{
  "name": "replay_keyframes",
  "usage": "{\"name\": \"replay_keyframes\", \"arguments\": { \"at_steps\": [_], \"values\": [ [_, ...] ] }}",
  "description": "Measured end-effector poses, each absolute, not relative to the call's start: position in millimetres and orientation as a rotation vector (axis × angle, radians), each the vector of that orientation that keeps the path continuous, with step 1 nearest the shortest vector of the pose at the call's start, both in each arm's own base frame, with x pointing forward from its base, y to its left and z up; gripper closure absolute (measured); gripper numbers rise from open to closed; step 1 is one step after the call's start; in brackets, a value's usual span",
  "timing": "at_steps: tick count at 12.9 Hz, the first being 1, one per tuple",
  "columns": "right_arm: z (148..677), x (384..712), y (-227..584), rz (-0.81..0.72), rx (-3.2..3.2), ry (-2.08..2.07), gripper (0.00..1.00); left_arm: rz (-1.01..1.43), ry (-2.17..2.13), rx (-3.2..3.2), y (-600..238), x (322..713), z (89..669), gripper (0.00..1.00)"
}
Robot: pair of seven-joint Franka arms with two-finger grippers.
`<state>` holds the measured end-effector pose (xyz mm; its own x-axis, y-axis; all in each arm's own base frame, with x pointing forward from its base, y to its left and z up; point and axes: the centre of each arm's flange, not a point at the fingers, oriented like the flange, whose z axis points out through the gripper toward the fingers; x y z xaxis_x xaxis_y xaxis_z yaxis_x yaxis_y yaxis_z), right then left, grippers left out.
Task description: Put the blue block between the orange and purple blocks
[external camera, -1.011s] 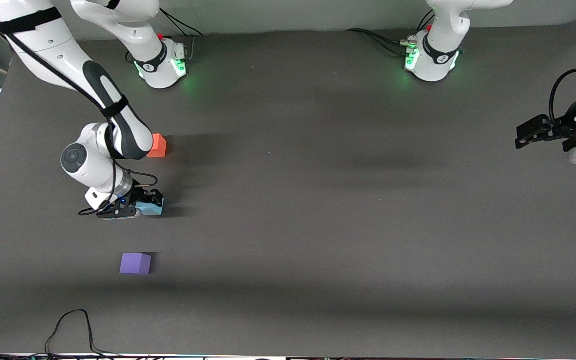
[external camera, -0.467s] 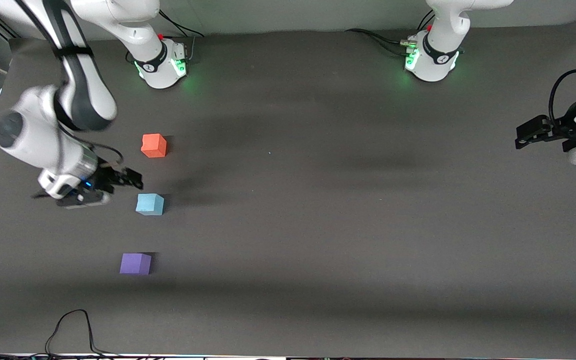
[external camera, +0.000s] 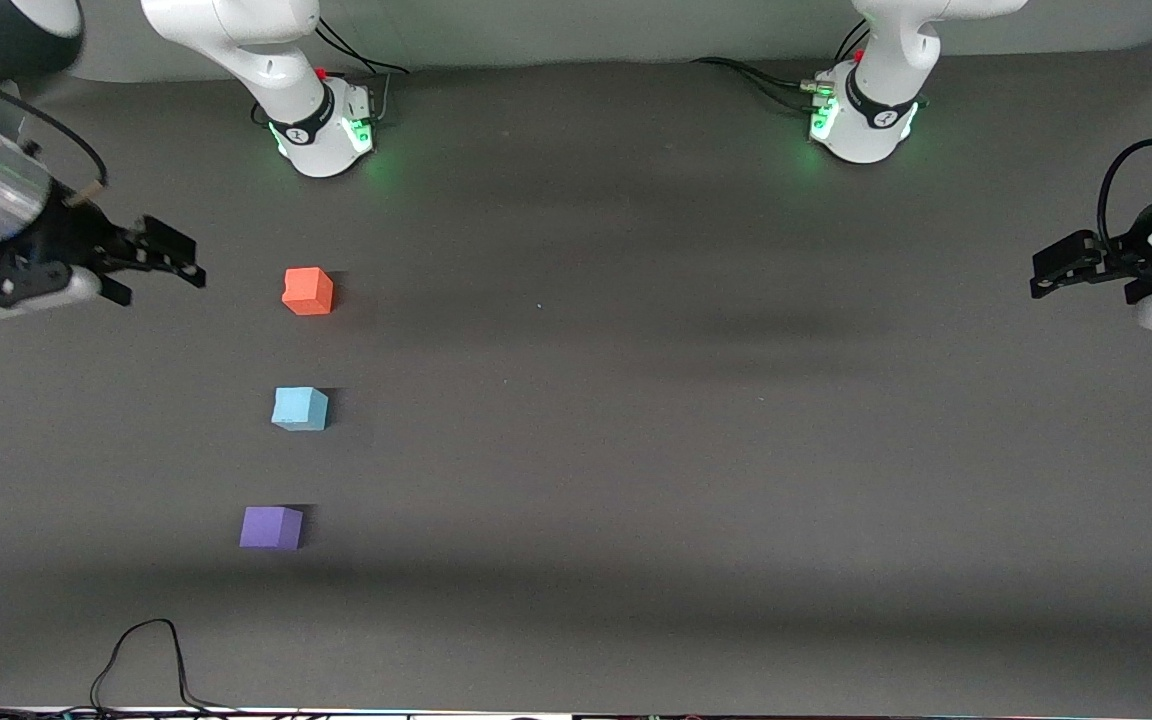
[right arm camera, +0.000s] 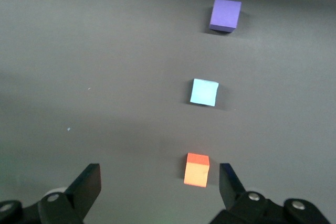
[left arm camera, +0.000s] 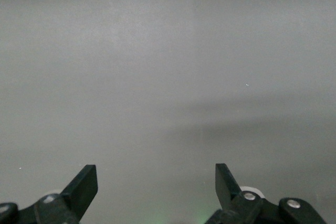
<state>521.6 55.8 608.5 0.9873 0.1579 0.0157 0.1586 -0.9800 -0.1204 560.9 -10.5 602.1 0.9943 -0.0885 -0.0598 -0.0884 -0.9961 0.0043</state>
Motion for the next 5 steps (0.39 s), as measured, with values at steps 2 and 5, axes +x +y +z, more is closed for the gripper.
{"name": "replay_keyframes", "arguments": {
  "at_steps": [2,5],
  "values": [
    [613,523,71,0.003,-3.008,-0.217,0.00,-0.094,-0.139,3.135,-11,561,602,0.00],
    [601,530,73,0.039,-3.010,-0.193,0.00,-0.095,-0.139,3.135,-11,561,602,0.00]
  ]
}}
